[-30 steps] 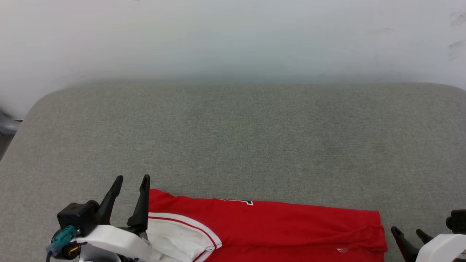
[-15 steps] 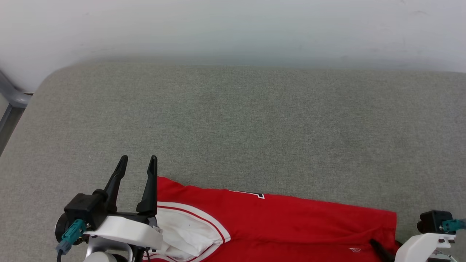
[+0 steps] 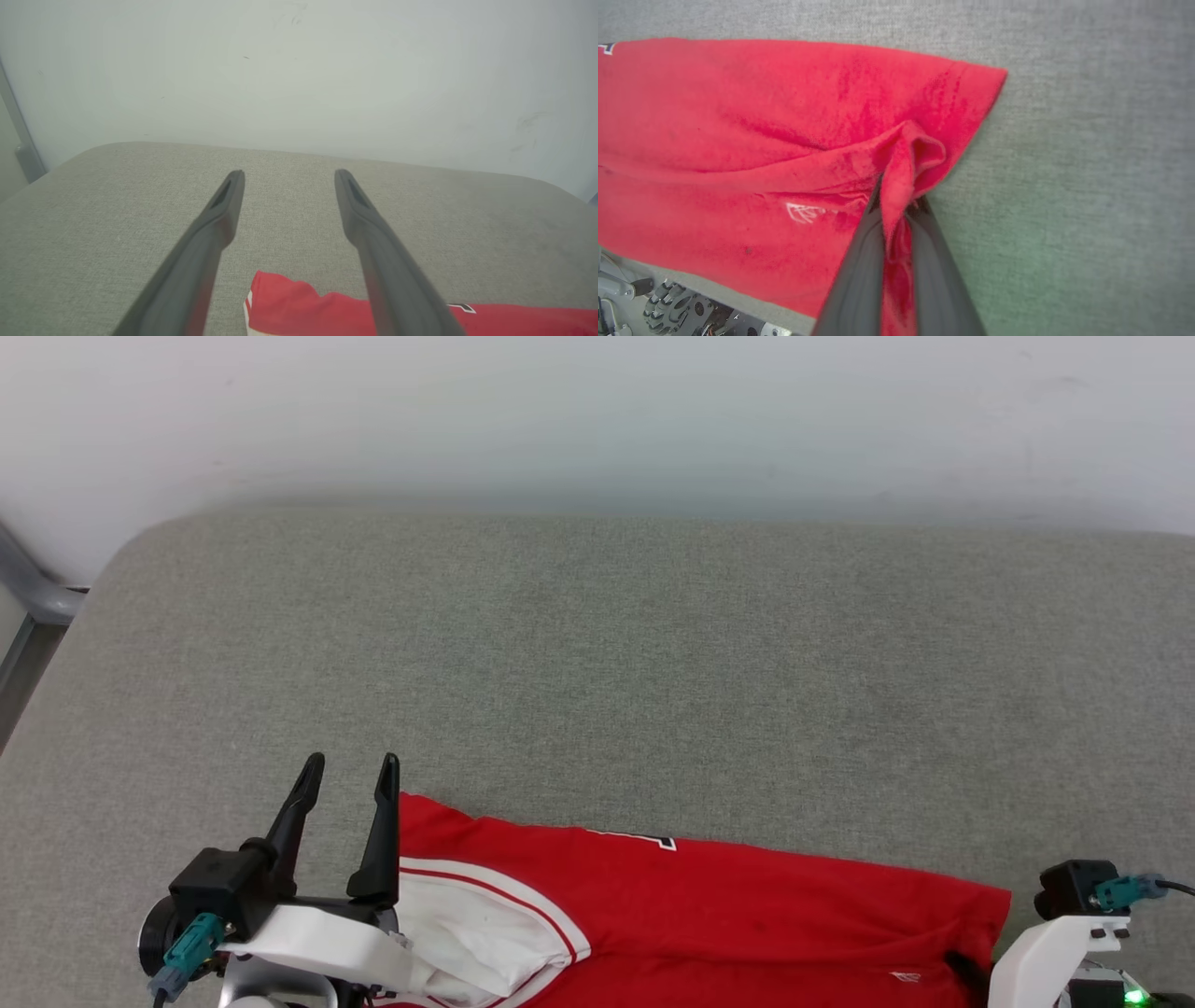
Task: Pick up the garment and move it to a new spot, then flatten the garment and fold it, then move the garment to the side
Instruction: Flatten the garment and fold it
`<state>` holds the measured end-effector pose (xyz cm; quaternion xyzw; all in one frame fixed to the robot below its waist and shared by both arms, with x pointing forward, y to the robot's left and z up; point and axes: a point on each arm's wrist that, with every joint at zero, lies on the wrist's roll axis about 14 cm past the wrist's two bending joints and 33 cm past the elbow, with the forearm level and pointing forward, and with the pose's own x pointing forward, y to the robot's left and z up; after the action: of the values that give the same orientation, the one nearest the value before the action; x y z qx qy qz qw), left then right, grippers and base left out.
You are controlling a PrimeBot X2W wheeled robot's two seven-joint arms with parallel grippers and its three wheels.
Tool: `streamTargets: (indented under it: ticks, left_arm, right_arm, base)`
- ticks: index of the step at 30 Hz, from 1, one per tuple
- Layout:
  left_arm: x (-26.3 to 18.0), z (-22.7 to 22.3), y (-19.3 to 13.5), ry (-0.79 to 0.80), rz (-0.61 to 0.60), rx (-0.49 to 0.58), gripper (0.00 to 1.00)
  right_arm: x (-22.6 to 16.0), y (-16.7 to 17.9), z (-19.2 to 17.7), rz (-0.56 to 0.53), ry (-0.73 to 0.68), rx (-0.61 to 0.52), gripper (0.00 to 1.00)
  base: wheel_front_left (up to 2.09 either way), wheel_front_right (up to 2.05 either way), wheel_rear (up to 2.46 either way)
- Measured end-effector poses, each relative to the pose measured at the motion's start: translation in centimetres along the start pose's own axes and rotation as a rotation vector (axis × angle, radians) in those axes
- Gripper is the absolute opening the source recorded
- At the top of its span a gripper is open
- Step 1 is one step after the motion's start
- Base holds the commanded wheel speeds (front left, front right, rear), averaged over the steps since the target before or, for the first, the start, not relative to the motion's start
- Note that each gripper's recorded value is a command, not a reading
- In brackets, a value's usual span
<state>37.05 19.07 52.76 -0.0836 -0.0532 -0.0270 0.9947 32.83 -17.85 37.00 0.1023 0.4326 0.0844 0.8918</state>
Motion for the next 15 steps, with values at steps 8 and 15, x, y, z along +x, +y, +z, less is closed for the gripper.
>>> streamTargets:
  ticks: [8, 15]
  left_arm:
    - [-0.1, 0.4, -0.3, -0.004, -0.025, 0.028, 1.00]
    - [-0.3, 0.4, -1.0, -0.002, -0.034, 0.025, 1.00]
  right_arm:
    - [-2.4, -3.3, 2.4, -0.076, -0.070, -0.011, 0.00]
    - [-5.4, -8.1, 3.0, -0.193, -0.111, 0.063, 0.00]
  base:
    - [0.00, 0.00, 0.00]
    - [0.00, 0.00, 0.00]
